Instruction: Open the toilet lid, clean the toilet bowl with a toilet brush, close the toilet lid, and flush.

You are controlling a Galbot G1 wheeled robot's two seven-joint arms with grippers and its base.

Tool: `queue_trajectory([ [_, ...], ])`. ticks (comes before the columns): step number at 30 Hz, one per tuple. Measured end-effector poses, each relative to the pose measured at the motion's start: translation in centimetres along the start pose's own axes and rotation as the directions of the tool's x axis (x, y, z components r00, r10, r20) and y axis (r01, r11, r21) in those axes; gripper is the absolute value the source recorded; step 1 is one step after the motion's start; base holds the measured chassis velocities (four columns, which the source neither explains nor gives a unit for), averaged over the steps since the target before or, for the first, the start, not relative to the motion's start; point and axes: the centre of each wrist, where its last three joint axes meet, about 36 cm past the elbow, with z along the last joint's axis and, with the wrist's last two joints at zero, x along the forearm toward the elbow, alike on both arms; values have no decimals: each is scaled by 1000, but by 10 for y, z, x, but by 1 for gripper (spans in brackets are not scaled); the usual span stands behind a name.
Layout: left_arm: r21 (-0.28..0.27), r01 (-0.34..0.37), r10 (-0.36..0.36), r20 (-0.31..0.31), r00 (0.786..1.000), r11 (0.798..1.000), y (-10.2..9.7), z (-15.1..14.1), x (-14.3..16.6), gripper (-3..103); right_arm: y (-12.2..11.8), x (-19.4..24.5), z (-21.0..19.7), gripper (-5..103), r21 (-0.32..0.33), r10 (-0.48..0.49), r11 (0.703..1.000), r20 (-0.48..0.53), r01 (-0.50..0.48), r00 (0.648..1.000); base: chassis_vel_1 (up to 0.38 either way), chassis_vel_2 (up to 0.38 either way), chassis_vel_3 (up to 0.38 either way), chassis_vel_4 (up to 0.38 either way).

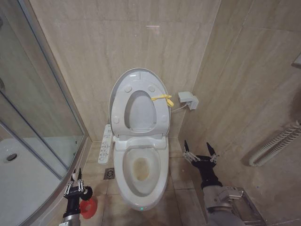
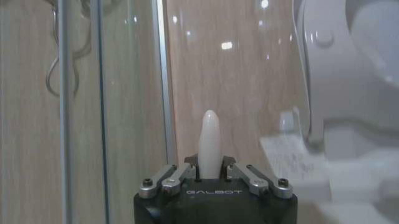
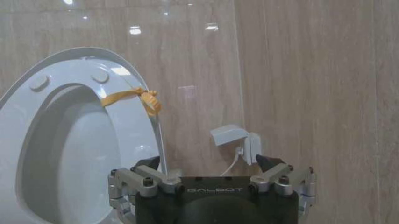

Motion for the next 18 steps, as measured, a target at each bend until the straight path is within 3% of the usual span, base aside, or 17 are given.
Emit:
queue_trajectory([
  [7, 7, -7, 8, -57, 998, 1000, -1, 19, 5, 22, 0, 0, 0, 100, 0, 0, 1000, 0, 0, 1000, 0, 0, 0, 0],
  [18, -32, -21, 16, -123, 992, 999, 10, 46, 6, 22, 0, 0, 0, 100, 0, 0, 1000, 0, 0, 1000, 0, 0, 0, 0],
])
